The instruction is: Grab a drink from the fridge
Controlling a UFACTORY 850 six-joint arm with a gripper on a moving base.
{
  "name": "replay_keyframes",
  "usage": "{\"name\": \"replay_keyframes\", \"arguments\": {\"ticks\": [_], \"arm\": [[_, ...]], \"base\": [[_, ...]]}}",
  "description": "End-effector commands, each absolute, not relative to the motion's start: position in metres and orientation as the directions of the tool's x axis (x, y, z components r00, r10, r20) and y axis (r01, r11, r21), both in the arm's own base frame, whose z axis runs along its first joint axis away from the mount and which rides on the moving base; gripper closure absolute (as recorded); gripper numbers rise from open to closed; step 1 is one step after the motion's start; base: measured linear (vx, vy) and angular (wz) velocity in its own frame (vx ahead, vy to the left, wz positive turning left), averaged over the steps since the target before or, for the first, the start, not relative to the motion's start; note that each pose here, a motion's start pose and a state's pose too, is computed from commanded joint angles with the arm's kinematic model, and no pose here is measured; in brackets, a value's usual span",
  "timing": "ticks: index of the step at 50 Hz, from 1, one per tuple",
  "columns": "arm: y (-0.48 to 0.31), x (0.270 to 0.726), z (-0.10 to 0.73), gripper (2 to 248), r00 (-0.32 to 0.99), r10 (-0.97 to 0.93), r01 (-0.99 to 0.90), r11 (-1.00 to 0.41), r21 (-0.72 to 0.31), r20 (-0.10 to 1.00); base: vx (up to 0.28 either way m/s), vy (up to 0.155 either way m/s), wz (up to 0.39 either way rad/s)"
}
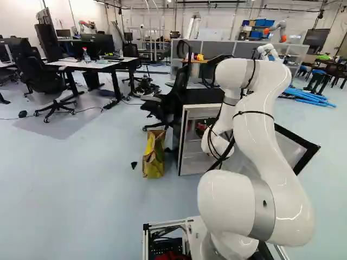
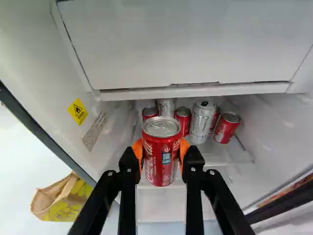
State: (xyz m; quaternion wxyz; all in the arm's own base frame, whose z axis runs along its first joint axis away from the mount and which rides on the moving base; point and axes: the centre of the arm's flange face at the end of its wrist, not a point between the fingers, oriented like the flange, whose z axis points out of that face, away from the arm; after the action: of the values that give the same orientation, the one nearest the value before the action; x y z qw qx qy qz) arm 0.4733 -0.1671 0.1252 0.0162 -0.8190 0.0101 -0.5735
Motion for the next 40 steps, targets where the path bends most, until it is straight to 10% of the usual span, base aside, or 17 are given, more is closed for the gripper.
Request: {"name": "replay_keyframes", "arguments": {"ticks": [40], "arm": [[-0.154,0.392,0.191,156,0.364,-0.063,-0.047,-0.998,-0.05,0.929]], "base": [[0.0,0.0,0.0]]}}
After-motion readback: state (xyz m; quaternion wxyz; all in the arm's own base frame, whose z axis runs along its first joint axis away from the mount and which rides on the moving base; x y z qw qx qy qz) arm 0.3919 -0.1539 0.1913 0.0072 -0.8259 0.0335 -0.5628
